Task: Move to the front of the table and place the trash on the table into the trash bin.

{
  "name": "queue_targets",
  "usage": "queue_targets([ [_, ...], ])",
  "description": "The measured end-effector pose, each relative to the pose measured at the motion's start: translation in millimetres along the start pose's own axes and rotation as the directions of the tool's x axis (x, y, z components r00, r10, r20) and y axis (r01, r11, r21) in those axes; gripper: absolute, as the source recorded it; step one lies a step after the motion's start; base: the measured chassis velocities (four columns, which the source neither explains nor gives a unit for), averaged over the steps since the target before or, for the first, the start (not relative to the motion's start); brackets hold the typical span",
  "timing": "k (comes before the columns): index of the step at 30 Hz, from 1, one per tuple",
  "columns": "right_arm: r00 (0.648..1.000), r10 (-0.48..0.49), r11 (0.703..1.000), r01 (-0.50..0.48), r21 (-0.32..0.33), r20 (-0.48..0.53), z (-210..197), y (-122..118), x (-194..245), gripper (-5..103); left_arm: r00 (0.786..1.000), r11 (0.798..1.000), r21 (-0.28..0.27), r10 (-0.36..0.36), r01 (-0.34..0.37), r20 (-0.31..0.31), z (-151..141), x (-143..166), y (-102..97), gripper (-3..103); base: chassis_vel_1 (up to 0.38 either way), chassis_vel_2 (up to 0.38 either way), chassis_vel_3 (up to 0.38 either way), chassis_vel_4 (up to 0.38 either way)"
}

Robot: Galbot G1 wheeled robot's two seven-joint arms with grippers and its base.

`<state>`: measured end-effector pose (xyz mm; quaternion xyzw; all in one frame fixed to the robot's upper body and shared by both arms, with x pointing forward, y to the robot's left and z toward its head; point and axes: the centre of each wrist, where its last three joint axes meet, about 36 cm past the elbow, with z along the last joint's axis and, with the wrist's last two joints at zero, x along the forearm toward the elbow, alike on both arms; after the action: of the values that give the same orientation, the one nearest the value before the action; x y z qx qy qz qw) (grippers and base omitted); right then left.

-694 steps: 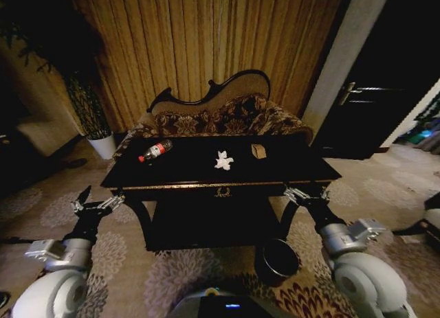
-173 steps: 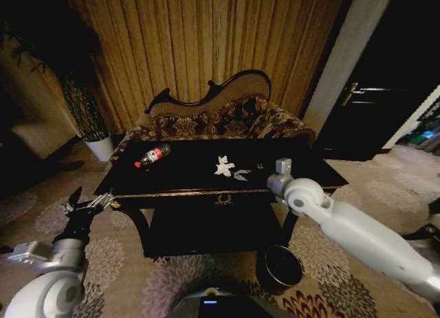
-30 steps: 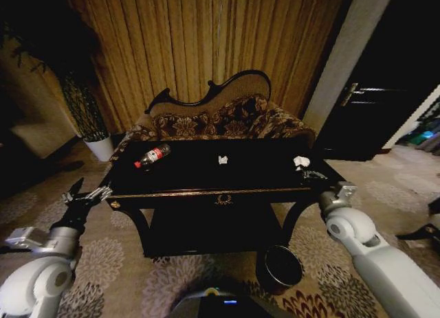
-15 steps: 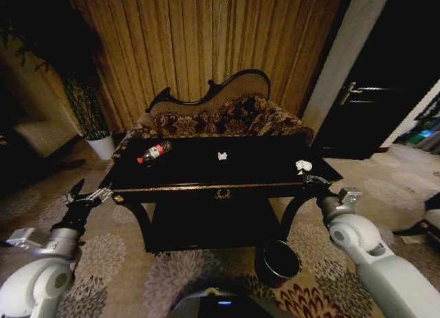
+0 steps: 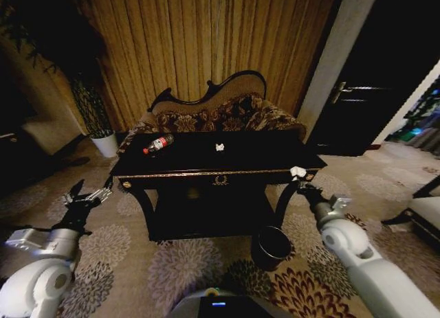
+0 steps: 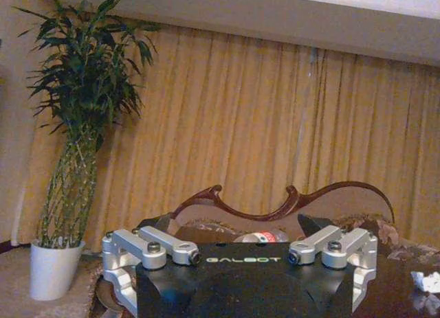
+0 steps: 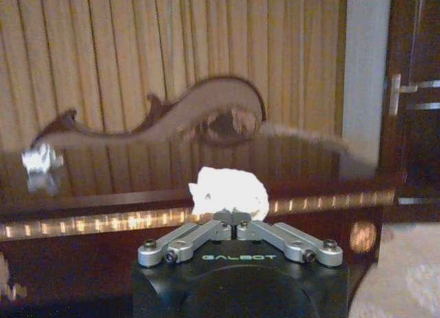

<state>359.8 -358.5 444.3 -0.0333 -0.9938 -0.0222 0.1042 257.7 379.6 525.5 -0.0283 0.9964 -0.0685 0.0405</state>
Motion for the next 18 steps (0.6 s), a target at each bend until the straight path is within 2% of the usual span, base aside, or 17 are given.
queue_targets([
  [4,0.999,0.006,1.0,-0.006,0.002,-0.045,24,3,-4,0,1.0,1.0,-0.002,-0.001,0.001,0.002,-1,1,0.1,100,0.0,0.0,0.0,0.0],
  [7,0.996,0.013,1.0,-0.012,0.02,-0.093,58,7,-8,0,1.0,1.0,-0.005,-0.001,0.001,0.008,-3,1,-0.2,100,0.0,0.0,0.0,0.0],
  [8,0.991,0.02,1.0,-0.018,0.016,-0.133,81,10,-12,0,1.0,1.0,-0.005,0.0,0.0,0.013,-4,1,-0.8,100,0.0,0.0,0.0,0.0],
  [18,0.966,0.075,0.997,-0.069,0.035,-0.246,140,2,-38,0,1.0,1.0,0.0,0.002,-0.002,0.019,-5,2,-3.6,100,0.0,0.0,0.0,0.0],
])
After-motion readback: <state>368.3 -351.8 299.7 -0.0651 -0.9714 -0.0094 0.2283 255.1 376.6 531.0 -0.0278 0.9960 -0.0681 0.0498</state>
